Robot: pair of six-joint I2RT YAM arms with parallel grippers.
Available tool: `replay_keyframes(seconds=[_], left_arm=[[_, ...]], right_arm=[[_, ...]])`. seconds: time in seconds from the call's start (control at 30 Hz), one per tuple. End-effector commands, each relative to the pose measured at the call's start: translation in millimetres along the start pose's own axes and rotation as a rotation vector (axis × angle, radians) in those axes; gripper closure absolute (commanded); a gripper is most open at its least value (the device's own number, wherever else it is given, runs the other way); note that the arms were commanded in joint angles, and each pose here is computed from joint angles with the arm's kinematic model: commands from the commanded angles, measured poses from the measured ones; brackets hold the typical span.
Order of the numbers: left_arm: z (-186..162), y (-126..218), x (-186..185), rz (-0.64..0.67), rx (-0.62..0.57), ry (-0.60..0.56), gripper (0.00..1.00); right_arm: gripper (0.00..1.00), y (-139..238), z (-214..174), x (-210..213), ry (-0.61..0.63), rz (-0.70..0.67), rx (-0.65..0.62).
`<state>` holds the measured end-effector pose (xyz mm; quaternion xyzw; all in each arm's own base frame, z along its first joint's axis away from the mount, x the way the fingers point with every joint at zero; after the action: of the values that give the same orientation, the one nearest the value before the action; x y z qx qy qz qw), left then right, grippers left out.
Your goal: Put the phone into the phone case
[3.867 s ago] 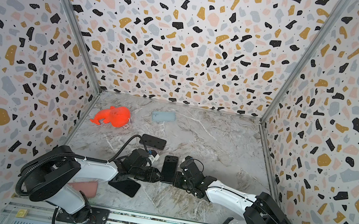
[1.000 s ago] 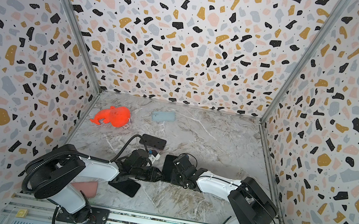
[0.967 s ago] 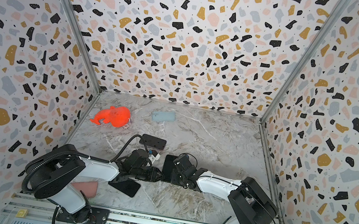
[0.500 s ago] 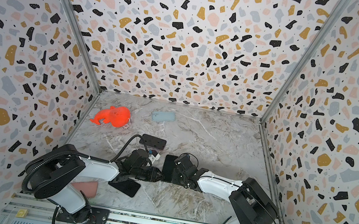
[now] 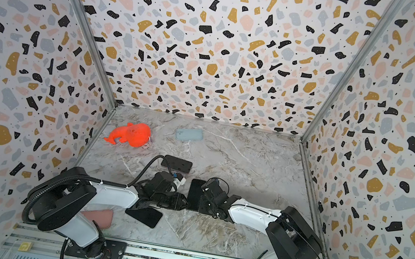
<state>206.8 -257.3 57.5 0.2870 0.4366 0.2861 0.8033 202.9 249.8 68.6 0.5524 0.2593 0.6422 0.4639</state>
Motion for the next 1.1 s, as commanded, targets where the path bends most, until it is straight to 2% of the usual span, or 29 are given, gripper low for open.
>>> replay_keyframes(seconds=[0.0, 0.17, 0.3, 0.47, 0.6, 0.63, 0.73, 0.8, 0.83, 1.07], left_arm=[[-1.5, 15.5, 11.3, 0.210, 0.057, -0.050, 0.56], [17.3, 19.8, -1.8, 0.331, 0.050, -0.111, 0.47], [28.5, 13.0, -13.8, 0.376, 0.051, -0.138, 0.42], [42.5, 0.1, -26.2, 0.495, 0.078, -0.187, 0.37], [47.3, -10.0, -33.3, 0.523, 0.092, -0.192, 0.29], [48.9, -11.7, -34.2, 0.529, 0.094, -0.192, 0.24], [52.3, -15.9, -39.3, 0.532, 0.094, -0.191, 0.17], [53.2, -18.5, -40.9, 0.527, 0.095, -0.184, 0.16], [53.3, -20.0, -41.0, 0.529, 0.098, -0.177, 0.09], [50.5, -34.5, -42.5, 0.529, 0.143, -0.164, 0.06]], right_arm=[[0.55, 19.6, 11.5, -0.9, 0.032, -0.019, -0.085], [0.53, 40.0, 28.8, -11.9, 0.048, -0.036, -0.166], [0.51, 57.6, 37.7, -24.4, 0.045, -0.032, -0.229], [0.42, 76.6, 46.7, -39.1, 0.045, -0.005, -0.313], [0.31, 85.3, 52.1, -46.6, 0.051, 0.002, -0.357], [0.30, 86.6, 53.2, -48.1, 0.052, 0.005, -0.361], [0.26, 87.4, 55.7, -53.7, 0.051, 0.002, -0.362], [0.24, 86.9, 56.8, -57.2, 0.047, 0.002, -0.359], [0.24, 86.1, 56.8, -59.3, 0.043, 0.001, -0.356], [0.21, 83.5, 56.3, -66.8, 0.033, 0.007, -0.345]])
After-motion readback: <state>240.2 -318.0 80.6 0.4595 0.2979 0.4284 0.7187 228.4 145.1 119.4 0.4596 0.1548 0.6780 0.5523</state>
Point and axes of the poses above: each gripper's point midway between its finger pads, its own y axis back along the fingers, its own x axis along the line the jaws close on, z = x × y, the point moved 4 cm from there along y, back along the fingers, and after that the axes turned 12 degrees about -y, right-handed, at the moved point
